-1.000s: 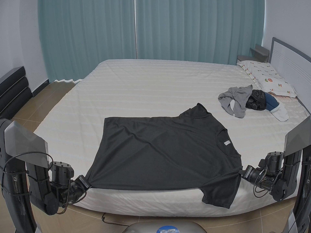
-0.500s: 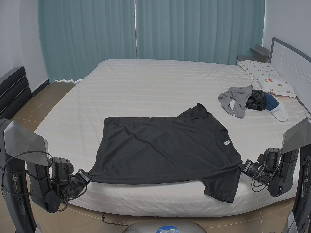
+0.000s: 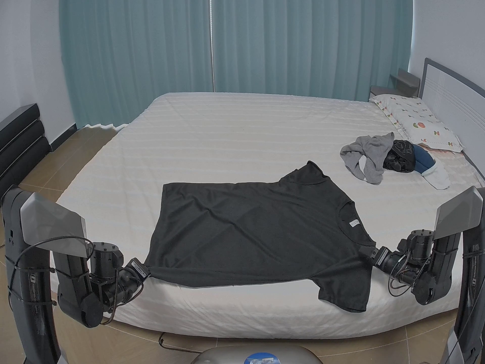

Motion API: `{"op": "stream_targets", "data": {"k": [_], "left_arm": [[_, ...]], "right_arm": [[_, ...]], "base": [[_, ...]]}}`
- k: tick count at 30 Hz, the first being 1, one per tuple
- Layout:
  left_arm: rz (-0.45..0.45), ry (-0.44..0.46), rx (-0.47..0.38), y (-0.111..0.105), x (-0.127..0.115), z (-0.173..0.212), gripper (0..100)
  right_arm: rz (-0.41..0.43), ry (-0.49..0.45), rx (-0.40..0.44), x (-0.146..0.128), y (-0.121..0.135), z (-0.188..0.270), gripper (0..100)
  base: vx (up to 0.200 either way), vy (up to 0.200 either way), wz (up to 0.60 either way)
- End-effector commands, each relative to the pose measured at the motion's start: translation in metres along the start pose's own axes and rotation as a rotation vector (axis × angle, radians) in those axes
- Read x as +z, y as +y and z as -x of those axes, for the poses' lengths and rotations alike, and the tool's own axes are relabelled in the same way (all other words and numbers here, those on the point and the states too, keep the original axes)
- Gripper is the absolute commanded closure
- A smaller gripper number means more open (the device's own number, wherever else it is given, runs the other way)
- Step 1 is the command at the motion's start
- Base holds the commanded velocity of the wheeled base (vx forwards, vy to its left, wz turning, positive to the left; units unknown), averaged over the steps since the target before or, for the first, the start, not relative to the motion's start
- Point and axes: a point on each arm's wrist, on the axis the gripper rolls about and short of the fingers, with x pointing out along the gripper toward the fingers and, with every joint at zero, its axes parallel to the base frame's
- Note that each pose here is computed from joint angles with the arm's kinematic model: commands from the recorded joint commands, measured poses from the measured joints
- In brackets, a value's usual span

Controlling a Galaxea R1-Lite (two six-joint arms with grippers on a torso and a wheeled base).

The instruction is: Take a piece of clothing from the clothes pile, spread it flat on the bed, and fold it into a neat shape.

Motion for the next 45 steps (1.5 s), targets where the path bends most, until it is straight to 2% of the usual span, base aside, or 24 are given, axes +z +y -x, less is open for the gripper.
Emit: {"op": "stream_targets", "data": {"k": [1,4,6,12,34,35,45], "left_arm": [[0.001,0.02,0.021,0.005,-0.004,0.0,100],[0.002,0.031,0.032,0.007,-0.006,0.003,100],[0.002,0.032,0.035,0.008,-0.006,0.004,100],[0.002,0.041,0.043,0.01,-0.008,0.007,100],[0.0,0.043,0.046,0.01,-0.008,0.007,100],[0.0,0.043,0.046,0.01,-0.008,0.007,100],[-0.007,0.039,0.053,0.011,-0.009,0.006,100]], "right_arm": [[-0.026,-0.003,0.04,0.01,0.005,0.024,0],[-0.046,0.096,0.082,0.005,-0.004,0.046,0],[-0.031,0.156,0.094,-0.003,-0.009,0.054,0],[0.027,0.236,0.094,-0.02,-0.012,0.05,0],[0.063,0.25,0.15,-0.028,0.002,0.026,0],[0.063,0.25,0.15,-0.028,0.002,0.026,100],[0.087,0.2,0.05,-0.028,0.002,0.036,100]], "base": [[0.0,0.0,0.0],[0.0,0.0,0.0],[0.0,0.0,0.0],[0.0,0.0,0.0],[0.0,0.0,0.0],[0.0,0.0,0.0],[0.0,0.0,0.0]]}}
